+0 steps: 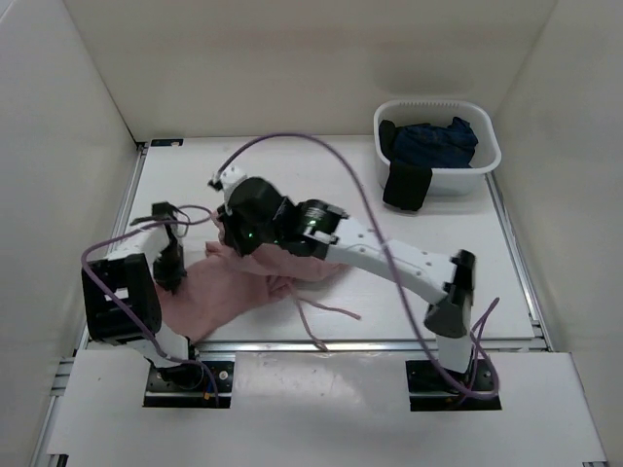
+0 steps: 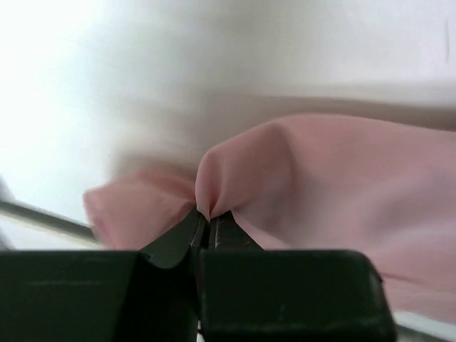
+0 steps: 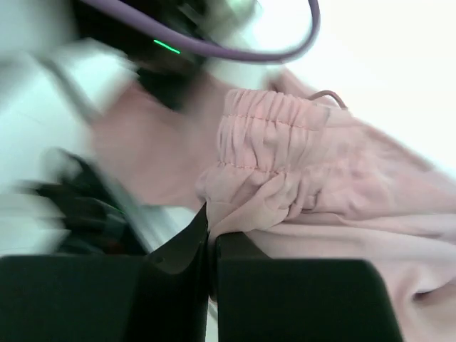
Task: Fold and stack the trousers
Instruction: Flatten the trousers out
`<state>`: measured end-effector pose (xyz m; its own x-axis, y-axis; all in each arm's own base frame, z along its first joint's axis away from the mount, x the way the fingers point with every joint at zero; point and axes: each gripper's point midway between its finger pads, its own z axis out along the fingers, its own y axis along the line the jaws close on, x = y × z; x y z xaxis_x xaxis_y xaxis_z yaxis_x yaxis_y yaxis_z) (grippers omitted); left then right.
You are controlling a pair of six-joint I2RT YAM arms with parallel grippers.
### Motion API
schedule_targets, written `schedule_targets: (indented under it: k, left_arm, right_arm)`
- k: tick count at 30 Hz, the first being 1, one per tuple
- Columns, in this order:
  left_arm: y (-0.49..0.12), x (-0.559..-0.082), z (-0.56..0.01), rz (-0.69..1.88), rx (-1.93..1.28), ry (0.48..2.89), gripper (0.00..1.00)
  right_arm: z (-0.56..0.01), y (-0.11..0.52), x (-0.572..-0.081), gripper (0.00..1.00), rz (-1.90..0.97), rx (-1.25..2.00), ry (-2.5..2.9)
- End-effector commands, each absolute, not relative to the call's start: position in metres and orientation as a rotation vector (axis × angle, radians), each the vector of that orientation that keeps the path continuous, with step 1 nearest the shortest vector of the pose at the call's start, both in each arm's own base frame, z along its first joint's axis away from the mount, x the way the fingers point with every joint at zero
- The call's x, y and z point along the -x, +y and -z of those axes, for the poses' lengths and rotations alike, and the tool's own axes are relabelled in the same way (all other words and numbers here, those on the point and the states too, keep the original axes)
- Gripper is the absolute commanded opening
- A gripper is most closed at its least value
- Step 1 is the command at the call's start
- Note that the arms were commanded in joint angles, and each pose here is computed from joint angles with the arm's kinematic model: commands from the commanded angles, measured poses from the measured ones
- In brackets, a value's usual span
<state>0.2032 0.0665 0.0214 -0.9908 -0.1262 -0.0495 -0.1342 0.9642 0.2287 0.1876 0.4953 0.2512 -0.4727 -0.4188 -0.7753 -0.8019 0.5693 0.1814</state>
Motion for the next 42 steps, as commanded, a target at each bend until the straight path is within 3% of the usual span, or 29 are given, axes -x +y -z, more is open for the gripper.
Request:
schedule_targets:
  k: [1, 4, 6, 7, 8, 11, 12, 17, 18, 20, 21, 22, 23, 25, 26, 27, 28, 29, 30, 34, 37, 38, 40, 42]
  left_arm:
    - [0.126, -0.277, -0.076, -0.543, 0.401, 2.771, 0.14]
    - [0.154, -0.31, -0.102, -0.644, 0.461, 2.689, 0.14]
    - [0.169, -0.347, -0.138, -0.679, 0.484, 2.578, 0.14]
    - [0.171, -0.356, -0.146, -0.678, 0.485, 2.57, 0.14]
    - [0.179, -0.38, -0.164, -0.688, 0.495, 2.518, 0.14]
    - [0.168, -0.415, -0.176, -0.701, 0.439, 2.504, 0.14]
    - [0.163, -0.428, -0.195, -0.7, 0.422, 2.464, 0.14]
    - [0.104, -0.461, -0.19, -0.714, 0.247, 2.463, 0.14]
    - [0.089, -0.468, -0.184, -0.717, 0.202, 2.469, 0.2]
    - [0.079, -0.468, -0.177, -0.734, 0.163, 2.499, 0.42]
    - [0.068, -0.466, -0.171, -0.733, 0.122, 2.523, 0.6]
    - [0.061, -0.465, -0.173, -0.71, 0.099, 2.535, 0.88]
    - [0.053, -0.459, -0.177, -0.68, 0.077, 2.55, 0.97]
    - [0.038, -0.442, -0.18, -0.573, 0.036, 2.572, 1.0]
    - [0.033, -0.425, -0.175, -0.523, 0.015, 2.604, 1.0]
    - [0.033, -0.414, -0.17, -0.528, 0.009, 2.624, 1.0]
    - [0.038, -0.404, -0.165, -0.568, 0.008, 2.643, 1.0]
    - [0.048, -0.394, -0.167, -0.645, 0.024, 2.631, 1.0]
    - [0.054, -0.374, -0.148, -0.7, 0.005, 2.69, 1.0]
    - [0.081, -0.36, -0.144, -0.682, 0.113, 2.712, 1.0]
    - [0.102, -0.369, -0.169, -0.615, 0.229, 2.646, 1.0]
    - [0.107, -0.371, -0.174, -0.594, 0.256, 2.632, 1.0]
    - [0.123, -0.379, -0.18, -0.528, 0.328, 2.611, 1.0]
    - [0.134, -0.387, -0.167, -0.457, 0.373, 2.64, 1.0]
  right_arm:
    - [-0.385, 0.469, -0.167, 0.0, -0.932, 0.837, 1.864]
    - [-0.432, 0.414, -0.194, 0.0, -0.977, 0.463, 1.83]
    - [-0.398, 0.374, -0.221, 0.0, -0.903, 0.241, 1.893]
    - [-0.418, 0.335, -0.224, 0.0, -0.955, 0.013, 1.861]
    - [-0.367, 0.294, -0.238, 0.0, -0.75, -0.127, 1.948]
    - [-0.334, 0.197, -0.246, 0.0, -0.56, -0.441, 1.948]
    - [-0.291, 0.167, -0.242, 0.0, -0.392, -0.449, 2.015]
    - [-0.219, 0.08, -0.214, 0.0, -0.052, -0.678, 2.087]
    - [-0.209, 0.071, -0.209, 0.0, -0.001, -0.701, 2.1]
    - [-0.199, 0.046, -0.196, 0.0, 0.127, -0.764, 2.09]
    - [-0.197, 0.04, -0.193, 0.0, 0.125, -0.842, 2.057]
    - [-0.19, 0.033, -0.186, 0.0, 0.169, -0.846, 2.074]
    - [-0.187, 0.032, -0.185, 0.0, 0.179, -0.843, 2.078]
    - [-0.177, 0.027, -0.178, 0.0, 0.23, -0.848, 2.109]
    - [-0.169, 0.018, -0.168, 0.09, 0.311, -0.86, 2.13]
    - [-0.163, 0.013, -0.161, 0.28, 0.357, -0.867, 2.15]
    - [-0.162, 0.009, -0.157, 0.77, 0.389, -0.879, 2.153]
    - [-0.161, 0.006, -0.152, 0.91, 0.421, -0.859, 2.177]
    - [-0.161, 0.005, -0.151, 0.98, 0.431, -0.836, 2.188]
    - [-0.181, 0.007, -0.16, 0.99, 0.364, -0.859, 2.133]
    - [-0.212, 0.039, -0.198, 0.99, 0.263, -0.683, 2.126]
    - [-0.214, 0.05, -0.206, 0.99, 0.285, -0.467, 2.199]
    - [-0.198, 0.099, -0.226, 0.97, 0.145, -0.289, 2.305]
    - [-0.182, 0.103, -0.231, 0.94, 0.248, -0.247, 2.372]
